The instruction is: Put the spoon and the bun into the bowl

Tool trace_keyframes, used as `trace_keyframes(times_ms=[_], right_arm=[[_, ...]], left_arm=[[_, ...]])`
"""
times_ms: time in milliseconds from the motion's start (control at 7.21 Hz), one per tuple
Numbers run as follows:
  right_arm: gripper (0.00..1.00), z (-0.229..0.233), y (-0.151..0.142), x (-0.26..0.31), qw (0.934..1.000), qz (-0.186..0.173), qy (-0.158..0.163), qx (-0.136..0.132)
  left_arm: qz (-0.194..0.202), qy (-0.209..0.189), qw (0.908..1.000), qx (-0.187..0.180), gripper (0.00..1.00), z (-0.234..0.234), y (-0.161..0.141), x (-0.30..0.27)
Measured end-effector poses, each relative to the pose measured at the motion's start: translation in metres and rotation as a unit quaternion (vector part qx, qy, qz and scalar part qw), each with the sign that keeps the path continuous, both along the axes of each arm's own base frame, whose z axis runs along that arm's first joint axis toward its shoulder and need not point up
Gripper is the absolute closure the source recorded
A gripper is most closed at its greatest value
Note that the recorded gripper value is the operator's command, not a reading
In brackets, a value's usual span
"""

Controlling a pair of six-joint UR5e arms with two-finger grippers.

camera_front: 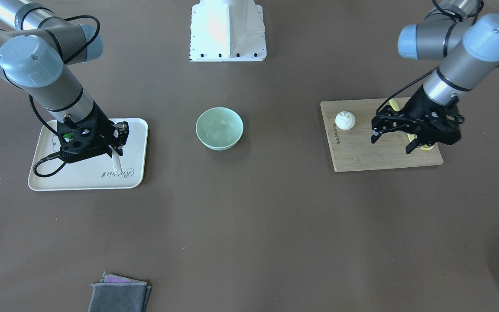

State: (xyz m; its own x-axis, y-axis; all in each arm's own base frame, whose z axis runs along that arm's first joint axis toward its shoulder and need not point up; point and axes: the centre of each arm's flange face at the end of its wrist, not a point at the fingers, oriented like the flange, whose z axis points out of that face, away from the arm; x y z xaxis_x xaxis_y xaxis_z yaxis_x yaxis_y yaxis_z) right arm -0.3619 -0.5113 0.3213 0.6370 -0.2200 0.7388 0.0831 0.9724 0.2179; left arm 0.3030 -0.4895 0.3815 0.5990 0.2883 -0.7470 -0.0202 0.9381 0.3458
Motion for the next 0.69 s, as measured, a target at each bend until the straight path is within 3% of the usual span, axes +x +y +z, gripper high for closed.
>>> trace_keyframes(times_ms=[277, 693], right_arm=[[1.00, -0.025, -0.001, -0.004, 0.9994, 0.023, -0.016, -0.020], [1.00, -0.051, 0.002, -0.015, 0.9977, 0.042, -0.032, -0.042]], left_arm=[[0.015, -0.020, 0.9997, 0.002, 0.02, 0.021, 0.051, 0.041], [0.033, -0.014, 0.9994, 0.004, 0.02, 0.052, 0.088, 0.048]])
